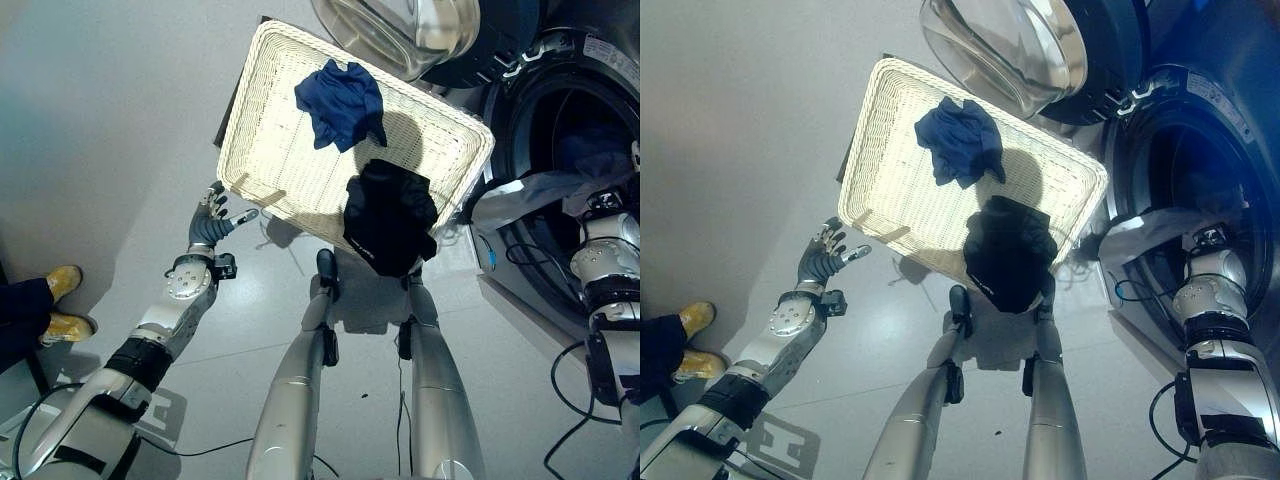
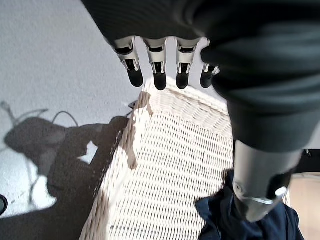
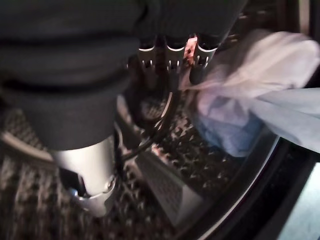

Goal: Put the clothes into the washing machine.

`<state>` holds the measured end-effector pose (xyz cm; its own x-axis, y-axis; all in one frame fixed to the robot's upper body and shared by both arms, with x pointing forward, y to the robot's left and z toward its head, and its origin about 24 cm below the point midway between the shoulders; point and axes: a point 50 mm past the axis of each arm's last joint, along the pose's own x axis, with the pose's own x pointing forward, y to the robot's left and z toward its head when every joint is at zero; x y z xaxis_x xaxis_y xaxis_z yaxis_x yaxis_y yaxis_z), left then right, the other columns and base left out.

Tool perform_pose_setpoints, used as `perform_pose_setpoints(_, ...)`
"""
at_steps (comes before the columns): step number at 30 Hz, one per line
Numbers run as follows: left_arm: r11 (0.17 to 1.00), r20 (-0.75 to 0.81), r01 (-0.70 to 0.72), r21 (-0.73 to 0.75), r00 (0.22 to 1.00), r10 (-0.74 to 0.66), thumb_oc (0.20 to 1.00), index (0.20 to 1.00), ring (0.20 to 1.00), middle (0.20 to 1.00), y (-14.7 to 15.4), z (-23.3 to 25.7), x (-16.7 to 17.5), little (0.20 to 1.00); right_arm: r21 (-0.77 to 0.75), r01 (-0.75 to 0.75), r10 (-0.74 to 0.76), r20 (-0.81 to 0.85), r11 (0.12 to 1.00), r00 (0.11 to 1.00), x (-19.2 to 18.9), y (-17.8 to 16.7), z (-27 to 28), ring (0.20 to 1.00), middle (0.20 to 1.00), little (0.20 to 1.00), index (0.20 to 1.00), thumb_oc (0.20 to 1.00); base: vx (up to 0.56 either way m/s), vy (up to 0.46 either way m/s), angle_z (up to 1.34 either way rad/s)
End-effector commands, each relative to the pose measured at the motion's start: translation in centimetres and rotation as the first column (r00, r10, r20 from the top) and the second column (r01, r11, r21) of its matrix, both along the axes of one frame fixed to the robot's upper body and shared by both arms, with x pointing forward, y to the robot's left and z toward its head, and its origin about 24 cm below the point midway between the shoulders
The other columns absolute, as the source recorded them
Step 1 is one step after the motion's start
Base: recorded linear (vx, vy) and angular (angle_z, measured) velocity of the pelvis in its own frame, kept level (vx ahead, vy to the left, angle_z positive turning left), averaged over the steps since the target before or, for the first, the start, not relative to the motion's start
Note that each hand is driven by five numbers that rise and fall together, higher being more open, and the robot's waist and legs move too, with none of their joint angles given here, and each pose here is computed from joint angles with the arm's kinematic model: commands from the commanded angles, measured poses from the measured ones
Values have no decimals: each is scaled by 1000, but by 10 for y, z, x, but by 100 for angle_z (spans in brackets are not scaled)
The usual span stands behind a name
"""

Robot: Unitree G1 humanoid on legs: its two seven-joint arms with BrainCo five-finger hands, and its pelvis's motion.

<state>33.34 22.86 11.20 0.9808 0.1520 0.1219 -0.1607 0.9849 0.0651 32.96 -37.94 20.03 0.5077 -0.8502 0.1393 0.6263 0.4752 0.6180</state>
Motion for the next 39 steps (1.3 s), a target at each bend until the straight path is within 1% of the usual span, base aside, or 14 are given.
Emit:
perform_pose_setpoints(1,998,19,-42,-57,999,44,1000,1000,1000,1000,9,-12,-9,1000,-157,195,-166,176,968,970,-29,-18,50,1000,1000,1000,1000,1000,-1,44,-1)
perform_pose_setpoints(6,997,19,-42,-67,999,43,1000,1000,1000,1000,4,-15,-9,1000,-122,152,-130,168,981,977,-21,-10,45,1000,1000,1000,1000,1000,-4,29,-1)
perform_pose_setpoints(13,988,122,-146,41,982,141,1000,1000,1000,1000,6,-4,-11,1000,-253,34,-37,-4,967,999,-11,13,4,1000,1000,1000,1000,1000,-2,35,-1)
perform_pose_setpoints(14,974,180,-205,91,966,187,1000,1000,1000,1000,7,4,-11,1000,-293,-26,12,-47,956,999,-10,28,-16,1000,1000,1000,1000,1000,-7,54,-1)
perform_pose_setpoints(16,962,227,-247,115,950,217,1000,1000,1000,1000,6,10,-11,1000,-314,-101,74,-97,944,993,-11,43,-38,1000,1000,1000,1000,1000,5,77,2)
perform_pose_setpoints(24,939,251,-307,153,931,264,1000,1000,1000,1000,0,25,6,1000,-311,-351,296,-212,883,932,-18,97,-92,1000,1000,1000,1000,1000,8,98,-3)
perform_pose_setpoints(26,936,251,-314,159,930,269,1000,1000,1000,1000,0,28,9,1000,-316,-371,313,-219,873,924,-18,102,-95,1000,1000,1000,1000,1000,11,81,-17)
perform_pose_setpoints(28,926,227,-334,177,929,292,1000,1000,1000,1000,1,42,24,1000,-335,-449,376,-262,829,889,-21,120,-105,1000,1000,1000,1000,1000,18,121,-20)
perform_pose_setpoints(29,926,227,-334,177,929,292,1000,1000,1000,1000,1,42,24,1000,-335,-449,376,-262,829,889,-21,120,-105,1000,1000,1000,1000,1000,33,165,-16)
perform_pose_setpoints(30,921,184,-351,169,929,320,1000,1000,1000,1000,4,50,36,1000,-346,-517,432,-296,783,852,-22,136,-111,1000,1000,1000,1000,1000,23,105,-8)
perform_pose_setpoints(34,915,149,-369,160,926,347,1000,1000,1000,1000,6,57,44,1000,-347,-565,476,-313,748,822,-23,147,-115,1000,1000,1000,1000,1000,20,94,-16)
perform_pose_setpoints(37,898,80,-406,169,914,398,1000,1000,1000,1000,16,65,54,1000,-396,-662,545,-377,636,749,-31,170,-124,1000,1000,1000,1000,1000,65,104,-17)
perform_pose_setpoints(38,898,80,-406,169,914,398,1000,1000,1000,1000,16,65,54,1000,-396,-662,545,-377,636,749,-31,170,-124,1000,1000,1000,1000,1000,95,107,-19)
perform_pose_setpoints(39,888,61,-427,170,904,423,1000,1000,1000,1000,22,69,56,1000,-411,-695,565,-405,589,719,-34,178,-125,1000,1000,1000,1000,1000,28,66,-14)
